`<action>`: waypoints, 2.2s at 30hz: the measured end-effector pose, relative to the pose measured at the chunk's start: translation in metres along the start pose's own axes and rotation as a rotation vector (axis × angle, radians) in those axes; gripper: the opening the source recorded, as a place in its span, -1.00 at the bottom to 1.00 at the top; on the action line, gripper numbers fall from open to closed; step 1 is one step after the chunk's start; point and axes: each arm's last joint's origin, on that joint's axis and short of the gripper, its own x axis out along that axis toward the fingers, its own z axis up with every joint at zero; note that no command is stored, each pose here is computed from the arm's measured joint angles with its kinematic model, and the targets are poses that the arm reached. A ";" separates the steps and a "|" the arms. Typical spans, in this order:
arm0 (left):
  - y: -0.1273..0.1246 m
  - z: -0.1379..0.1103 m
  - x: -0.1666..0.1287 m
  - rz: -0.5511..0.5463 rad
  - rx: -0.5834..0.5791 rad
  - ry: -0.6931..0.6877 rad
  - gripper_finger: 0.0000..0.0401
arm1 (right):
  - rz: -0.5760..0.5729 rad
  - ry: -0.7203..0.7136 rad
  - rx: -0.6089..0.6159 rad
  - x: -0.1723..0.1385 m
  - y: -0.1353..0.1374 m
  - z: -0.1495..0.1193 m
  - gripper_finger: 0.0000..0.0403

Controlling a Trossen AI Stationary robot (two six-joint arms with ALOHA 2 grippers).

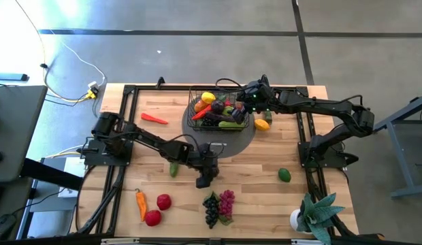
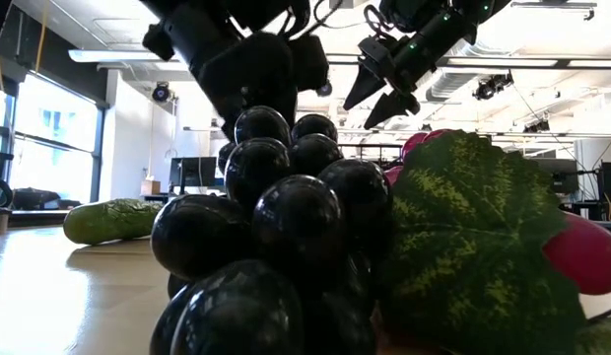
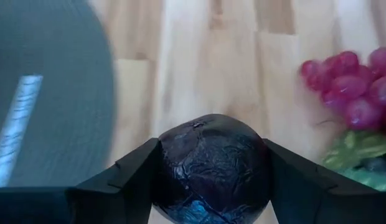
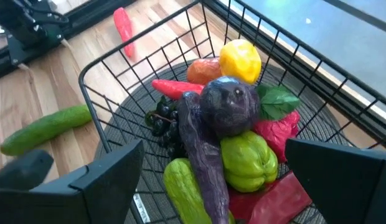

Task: Build produce basket
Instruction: Put the purple plum into the black wire basket

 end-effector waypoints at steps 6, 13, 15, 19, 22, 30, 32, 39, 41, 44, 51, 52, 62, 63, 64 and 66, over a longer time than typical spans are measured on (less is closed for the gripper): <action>0.012 0.008 -0.025 0.093 0.057 -0.012 0.16 | 0.004 -0.023 0.004 -0.008 0.001 0.003 0.86; 0.040 0.026 -0.059 0.166 0.086 -0.101 0.16 | -0.010 -0.007 0.066 -0.016 0.000 0.001 0.86; 0.050 0.031 -0.069 0.186 0.085 -0.135 0.16 | -0.018 0.020 0.084 -0.017 -0.001 -0.002 0.86; 0.073 0.040 -0.092 0.253 0.088 -0.198 0.16 | -0.036 0.072 0.143 -0.017 -0.002 -0.007 0.86; 0.092 0.044 -0.110 0.303 0.088 -0.239 0.16 | -0.046 0.100 0.190 -0.017 -0.003 -0.010 0.86; 0.138 0.045 -0.141 0.426 0.065 -0.287 0.17 | -0.071 0.153 0.299 -0.020 -0.004 -0.015 0.86; 0.149 0.044 -0.143 0.413 0.067 -0.283 0.17 | -0.075 0.159 0.315 -0.022 -0.004 -0.016 0.86; 0.171 0.039 -0.146 0.437 0.072 -0.265 0.29 | -0.121 0.216 0.341 -0.030 -0.007 -0.022 0.86; 0.174 0.039 -0.147 0.478 0.092 -0.252 0.33 | -0.138 0.239 0.345 -0.033 -0.008 -0.024 0.86; 0.174 0.039 -0.147 0.496 0.118 -0.241 0.39 | -0.188 0.282 0.340 -0.039 -0.011 -0.030 0.86; 0.169 0.040 -0.146 0.473 0.109 -0.252 0.44 | -0.269 0.391 0.273 -0.047 -0.016 -0.041 0.86; 0.169 0.040 -0.146 0.473 0.102 -0.257 0.44 | -0.273 0.404 0.254 -0.048 -0.017 -0.042 0.86; 0.172 0.043 -0.148 0.477 0.030 -0.313 0.44 | -0.303 0.477 0.139 -0.051 -0.037 -0.043 0.86; 0.172 0.044 -0.148 0.477 0.025 -0.319 0.44 | -0.303 0.480 0.128 -0.051 -0.039 -0.042 0.86; 0.172 0.044 -0.148 0.475 0.016 -0.324 0.44 | -0.301 0.482 0.124 -0.052 -0.040 -0.042 0.86; 0.173 0.044 -0.148 0.472 -0.011 -0.329 0.45 | -0.290 0.495 0.107 -0.052 -0.041 -0.043 0.86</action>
